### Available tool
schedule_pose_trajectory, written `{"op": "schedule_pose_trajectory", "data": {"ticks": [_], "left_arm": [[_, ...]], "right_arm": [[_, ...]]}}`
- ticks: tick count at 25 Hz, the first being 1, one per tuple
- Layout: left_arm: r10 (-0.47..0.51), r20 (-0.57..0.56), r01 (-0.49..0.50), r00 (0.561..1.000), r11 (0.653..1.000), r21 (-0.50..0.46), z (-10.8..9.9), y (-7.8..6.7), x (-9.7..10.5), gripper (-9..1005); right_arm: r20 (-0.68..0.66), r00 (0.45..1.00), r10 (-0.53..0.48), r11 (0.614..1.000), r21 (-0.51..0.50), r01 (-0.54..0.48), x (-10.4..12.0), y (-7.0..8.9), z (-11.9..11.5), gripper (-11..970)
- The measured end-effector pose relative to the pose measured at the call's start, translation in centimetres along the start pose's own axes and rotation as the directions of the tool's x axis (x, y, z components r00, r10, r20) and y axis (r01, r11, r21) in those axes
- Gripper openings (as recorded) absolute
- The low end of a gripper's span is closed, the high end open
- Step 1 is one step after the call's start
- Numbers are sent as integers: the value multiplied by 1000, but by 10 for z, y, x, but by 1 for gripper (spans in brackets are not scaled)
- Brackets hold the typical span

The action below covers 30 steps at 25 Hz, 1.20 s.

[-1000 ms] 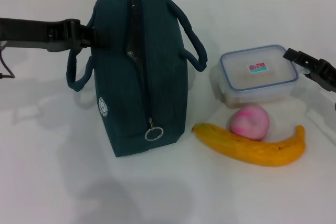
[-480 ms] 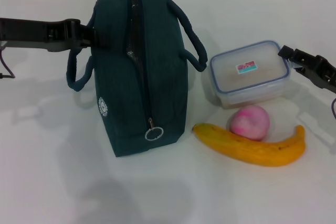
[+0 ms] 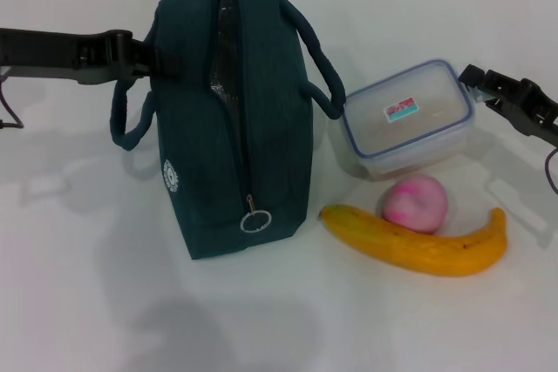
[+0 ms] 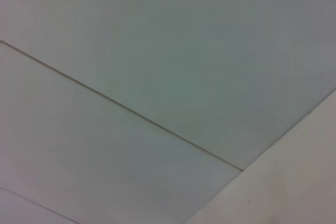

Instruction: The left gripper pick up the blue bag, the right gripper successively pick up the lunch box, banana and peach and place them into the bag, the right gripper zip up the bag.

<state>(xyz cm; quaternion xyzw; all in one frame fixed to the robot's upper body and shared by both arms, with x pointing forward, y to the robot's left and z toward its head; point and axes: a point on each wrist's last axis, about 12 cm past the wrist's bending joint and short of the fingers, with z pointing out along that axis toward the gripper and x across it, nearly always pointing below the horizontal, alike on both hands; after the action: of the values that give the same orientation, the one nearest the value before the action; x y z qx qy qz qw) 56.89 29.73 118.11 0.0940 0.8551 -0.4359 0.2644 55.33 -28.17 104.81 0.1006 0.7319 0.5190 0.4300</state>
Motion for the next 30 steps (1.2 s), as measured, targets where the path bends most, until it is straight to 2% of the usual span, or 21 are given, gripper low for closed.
{"op": "schedule_pose_trajectory", "data": {"ticks": [9,12,14,23,30], "left_arm": [[10,0,-10,1000,1000,3,1,-2,-3,29],[12,0,-12,1000,1000,4,1,-3,-4,29],[12,0,-12,1000,1000,5,1,-3,-5,29],[5,13,-5,1000,1000,24,-4,-3,-3,29],[-8,-4,9,1000,999,48,-6,-2,4,29]], "right_arm": [[-11,1000,-4,1000,-22,4,-1,4,5,194],[6,1000,7,999,-33,-7,-2,4,1,135],[30,999,21,999,-47,-19,-3,5,-3,96],[173,982,73,993,-100,-56,-14,2,-36,98],[256,955,150,968,-235,-89,-21,13,-54,100]]}}
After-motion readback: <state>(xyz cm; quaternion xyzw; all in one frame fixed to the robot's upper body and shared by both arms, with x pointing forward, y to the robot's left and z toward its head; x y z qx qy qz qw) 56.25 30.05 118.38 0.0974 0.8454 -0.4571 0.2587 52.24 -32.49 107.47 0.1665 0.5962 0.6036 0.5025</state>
